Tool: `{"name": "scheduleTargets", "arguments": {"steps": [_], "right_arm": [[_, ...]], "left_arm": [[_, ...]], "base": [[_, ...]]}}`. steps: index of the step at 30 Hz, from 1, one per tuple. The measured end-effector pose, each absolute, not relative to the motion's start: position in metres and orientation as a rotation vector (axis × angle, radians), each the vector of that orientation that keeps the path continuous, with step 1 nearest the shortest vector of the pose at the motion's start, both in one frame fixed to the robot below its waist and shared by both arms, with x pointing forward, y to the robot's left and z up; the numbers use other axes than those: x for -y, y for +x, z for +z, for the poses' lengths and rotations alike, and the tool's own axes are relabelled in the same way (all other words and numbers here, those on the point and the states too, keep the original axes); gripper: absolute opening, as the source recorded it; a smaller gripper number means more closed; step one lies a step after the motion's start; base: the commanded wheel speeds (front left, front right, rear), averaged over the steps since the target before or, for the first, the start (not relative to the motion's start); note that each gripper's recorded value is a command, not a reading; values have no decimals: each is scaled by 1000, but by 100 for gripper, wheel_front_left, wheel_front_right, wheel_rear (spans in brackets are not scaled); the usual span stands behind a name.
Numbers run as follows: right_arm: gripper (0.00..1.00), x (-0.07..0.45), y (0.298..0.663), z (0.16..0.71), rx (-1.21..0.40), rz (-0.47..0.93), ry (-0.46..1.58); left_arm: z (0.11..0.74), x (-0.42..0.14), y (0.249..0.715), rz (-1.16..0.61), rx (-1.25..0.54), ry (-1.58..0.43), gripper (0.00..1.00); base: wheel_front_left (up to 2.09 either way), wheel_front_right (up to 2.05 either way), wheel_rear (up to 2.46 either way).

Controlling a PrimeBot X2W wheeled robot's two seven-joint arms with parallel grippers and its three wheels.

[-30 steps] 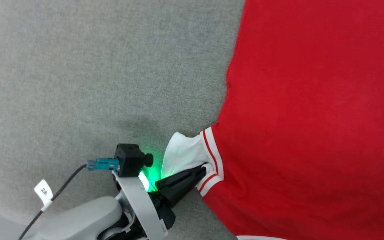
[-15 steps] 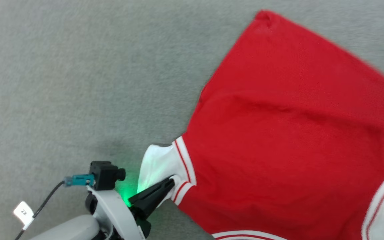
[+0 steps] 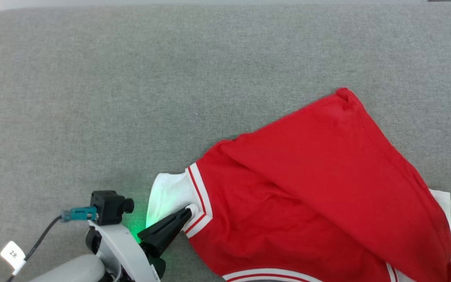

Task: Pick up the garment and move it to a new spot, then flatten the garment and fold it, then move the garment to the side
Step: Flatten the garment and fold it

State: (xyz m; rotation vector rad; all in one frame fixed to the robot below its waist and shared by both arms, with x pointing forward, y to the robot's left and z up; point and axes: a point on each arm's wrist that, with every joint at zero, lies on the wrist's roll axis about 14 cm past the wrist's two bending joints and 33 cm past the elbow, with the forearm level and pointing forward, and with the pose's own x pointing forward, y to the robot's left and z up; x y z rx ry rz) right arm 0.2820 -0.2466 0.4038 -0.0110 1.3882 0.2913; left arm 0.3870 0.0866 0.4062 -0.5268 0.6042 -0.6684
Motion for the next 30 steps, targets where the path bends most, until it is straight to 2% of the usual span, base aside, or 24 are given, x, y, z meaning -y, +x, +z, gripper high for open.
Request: {"name": "scheduleTargets", "arguments": {"steps": [4,11,12,13,14,17,21,26,30], "right_arm": [[0,238,273,392,-1403,302,-13],[0,237,279,363,-1391,295,-47],[29,237,281,361,-1379,295,-53],[44,238,283,359,-1369,291,-56],[100,237,284,358,-1361,292,-54],[100,235,293,364,-1307,302,-54],[100,232,342,411,-1081,327,-93],[100,233,364,460,-996,357,-126],[100,236,416,503,-819,351,-192]], "left_arm": [[403,-85,388,-674,-613,-528,0],[402,-84,391,-680,-612,-525,0],[402,-84,391,-679,-613,-524,0],[402,-85,391,-678,-613,-524,0],[402,-85,391,-677,-613,-523,0],[402,-85,391,-676,-611,-523,0],[404,-86,389,-671,-607,-531,0],[405,-85,383,-669,-604,-536,0],[407,-85,380,-662,-597,-545,0]], "base": [[0,0,0],[0,0,0],[0,0,0],[0,0,0],[0,0,0],[0,0,0],[0,0,0],[0,0,0],[0,0,0]]}}
